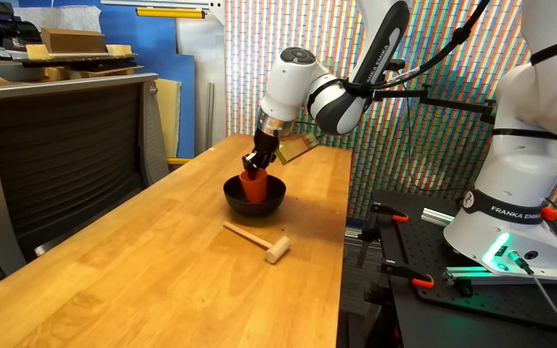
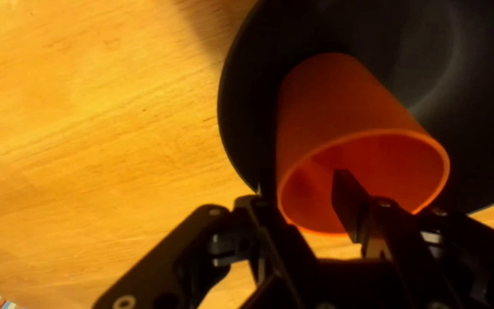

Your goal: Put the orange cup inside the black bowl

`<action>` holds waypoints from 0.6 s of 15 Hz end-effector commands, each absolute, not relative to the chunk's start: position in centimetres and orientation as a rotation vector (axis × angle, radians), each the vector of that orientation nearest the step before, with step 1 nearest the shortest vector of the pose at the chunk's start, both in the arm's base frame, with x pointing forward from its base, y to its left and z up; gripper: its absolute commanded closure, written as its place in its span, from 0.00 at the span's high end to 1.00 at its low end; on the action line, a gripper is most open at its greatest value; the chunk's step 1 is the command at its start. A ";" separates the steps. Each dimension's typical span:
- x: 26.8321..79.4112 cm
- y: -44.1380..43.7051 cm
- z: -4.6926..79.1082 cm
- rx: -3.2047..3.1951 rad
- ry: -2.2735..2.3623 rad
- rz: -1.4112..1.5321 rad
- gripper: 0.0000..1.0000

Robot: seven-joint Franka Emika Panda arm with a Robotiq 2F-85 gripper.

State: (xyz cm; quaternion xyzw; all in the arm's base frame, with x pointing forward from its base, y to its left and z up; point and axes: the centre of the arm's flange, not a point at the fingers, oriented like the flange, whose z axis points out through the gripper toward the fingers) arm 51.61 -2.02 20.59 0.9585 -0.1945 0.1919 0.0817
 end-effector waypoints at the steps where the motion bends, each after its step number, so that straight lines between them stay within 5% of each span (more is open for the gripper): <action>1: 49.9 -3.8 24.5 2.854 -0.614 0.626 0.72; 5: 47.1 -5.2 30.3 2.784 -0.642 0.630 0.99; 9: 44.7 -3.1 35.0 2.862 -0.396 0.392 1.00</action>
